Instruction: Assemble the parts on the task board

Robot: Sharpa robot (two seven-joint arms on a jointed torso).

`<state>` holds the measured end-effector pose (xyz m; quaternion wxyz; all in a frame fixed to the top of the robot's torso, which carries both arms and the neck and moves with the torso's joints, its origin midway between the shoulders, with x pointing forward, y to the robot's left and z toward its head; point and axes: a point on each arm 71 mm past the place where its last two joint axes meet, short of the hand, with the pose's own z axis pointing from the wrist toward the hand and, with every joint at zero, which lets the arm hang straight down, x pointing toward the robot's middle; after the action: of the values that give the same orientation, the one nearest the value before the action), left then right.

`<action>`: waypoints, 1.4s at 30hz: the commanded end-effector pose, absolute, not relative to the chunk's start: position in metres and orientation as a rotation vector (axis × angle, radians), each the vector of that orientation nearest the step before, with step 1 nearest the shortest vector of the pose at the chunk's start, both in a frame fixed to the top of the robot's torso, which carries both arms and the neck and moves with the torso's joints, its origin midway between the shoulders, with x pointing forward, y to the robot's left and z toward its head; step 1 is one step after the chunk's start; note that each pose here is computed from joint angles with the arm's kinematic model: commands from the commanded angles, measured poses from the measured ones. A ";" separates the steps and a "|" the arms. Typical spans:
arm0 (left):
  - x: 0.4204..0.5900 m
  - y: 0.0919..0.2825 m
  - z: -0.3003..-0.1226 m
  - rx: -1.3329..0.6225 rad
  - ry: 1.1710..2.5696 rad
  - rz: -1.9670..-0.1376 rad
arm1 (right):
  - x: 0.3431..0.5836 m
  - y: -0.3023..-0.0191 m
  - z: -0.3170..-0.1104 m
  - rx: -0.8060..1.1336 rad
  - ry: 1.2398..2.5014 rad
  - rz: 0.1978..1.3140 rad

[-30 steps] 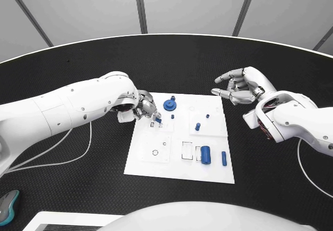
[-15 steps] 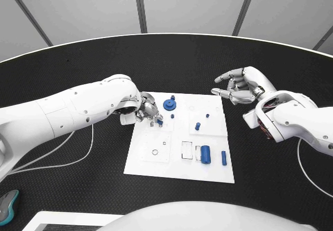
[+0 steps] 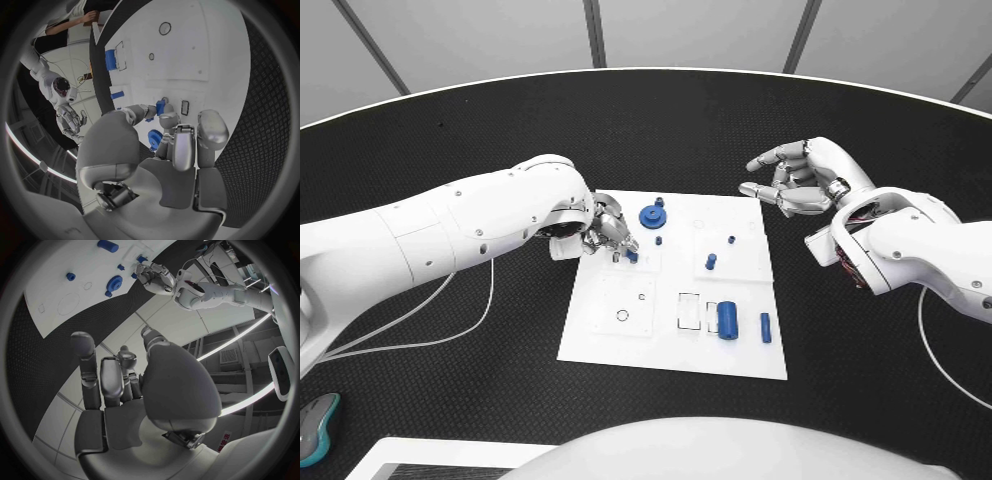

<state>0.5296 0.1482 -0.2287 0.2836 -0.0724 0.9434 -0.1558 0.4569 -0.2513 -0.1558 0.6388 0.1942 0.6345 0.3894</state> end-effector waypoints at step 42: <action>0.530 0.146 -0.230 -0.165 2.536 -0.376 | 0.456 -0.251 -0.156 0.442 1.449 0.890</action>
<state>0.5297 0.1458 -0.2297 0.2820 -0.0615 0.9471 -0.1404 0.4565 -0.2515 -0.1557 0.6384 0.1936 0.6347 0.3900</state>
